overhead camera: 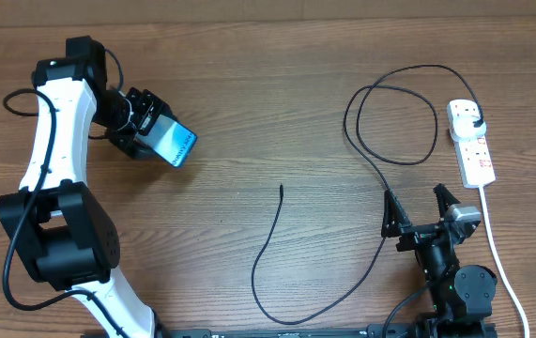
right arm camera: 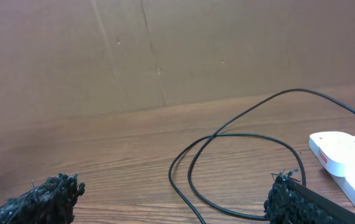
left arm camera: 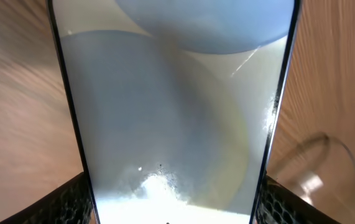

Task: Plug charger to phone and switch on socket

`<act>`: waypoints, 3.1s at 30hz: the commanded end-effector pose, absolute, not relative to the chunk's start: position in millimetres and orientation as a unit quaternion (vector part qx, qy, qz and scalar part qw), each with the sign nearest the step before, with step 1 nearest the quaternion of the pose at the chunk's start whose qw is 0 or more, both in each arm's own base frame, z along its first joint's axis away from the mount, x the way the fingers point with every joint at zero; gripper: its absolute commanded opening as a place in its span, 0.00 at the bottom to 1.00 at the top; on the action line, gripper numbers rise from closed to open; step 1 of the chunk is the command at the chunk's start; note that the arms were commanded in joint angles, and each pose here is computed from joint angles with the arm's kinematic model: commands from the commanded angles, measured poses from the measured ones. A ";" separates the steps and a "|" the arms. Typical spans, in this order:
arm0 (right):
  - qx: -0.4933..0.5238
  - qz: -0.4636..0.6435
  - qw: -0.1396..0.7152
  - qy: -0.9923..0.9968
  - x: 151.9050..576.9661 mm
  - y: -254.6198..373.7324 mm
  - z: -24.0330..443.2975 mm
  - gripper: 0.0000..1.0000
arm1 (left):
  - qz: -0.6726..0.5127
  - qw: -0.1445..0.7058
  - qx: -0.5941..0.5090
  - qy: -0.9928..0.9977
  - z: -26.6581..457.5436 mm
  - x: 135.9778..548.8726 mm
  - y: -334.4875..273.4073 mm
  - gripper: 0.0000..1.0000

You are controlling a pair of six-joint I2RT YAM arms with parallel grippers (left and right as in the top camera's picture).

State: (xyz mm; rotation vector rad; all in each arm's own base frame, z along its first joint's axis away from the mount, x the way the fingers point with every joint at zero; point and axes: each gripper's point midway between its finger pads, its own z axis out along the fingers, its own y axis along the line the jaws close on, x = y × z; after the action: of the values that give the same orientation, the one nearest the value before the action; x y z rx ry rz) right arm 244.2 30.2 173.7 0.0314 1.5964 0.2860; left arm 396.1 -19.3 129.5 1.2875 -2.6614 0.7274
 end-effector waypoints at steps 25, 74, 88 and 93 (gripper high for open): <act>0.014 0.125 0.689 0.713 244.4 30.2 171.0 1.00 | 0.548 0.208 0.319 -0.744 243.0 364.3 -135.2 0.04; 0.013 0.125 0.689 0.713 244.4 30.2 171.0 1.00 | 0.534 0.236 0.343 -0.736 242.5 355.9 -135.3 0.04; 0.013 0.125 0.689 0.713 244.4 30.2 171.0 1.00 | 0.533 0.235 0.343 -0.737 241.9 355.8 -135.1 0.04; 0.013 0.125 0.689 0.713 244.4 30.2 171.0 1.00 | 0.533 0.235 0.343 -0.737 241.9 355.8 -135.1 0.04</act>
State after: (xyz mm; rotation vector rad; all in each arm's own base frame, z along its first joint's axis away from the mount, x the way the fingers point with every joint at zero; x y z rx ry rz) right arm 244.2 30.2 173.6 0.0312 1.5968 0.2857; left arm 359.5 -131.7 221.3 0.9797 -2.0183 1.3873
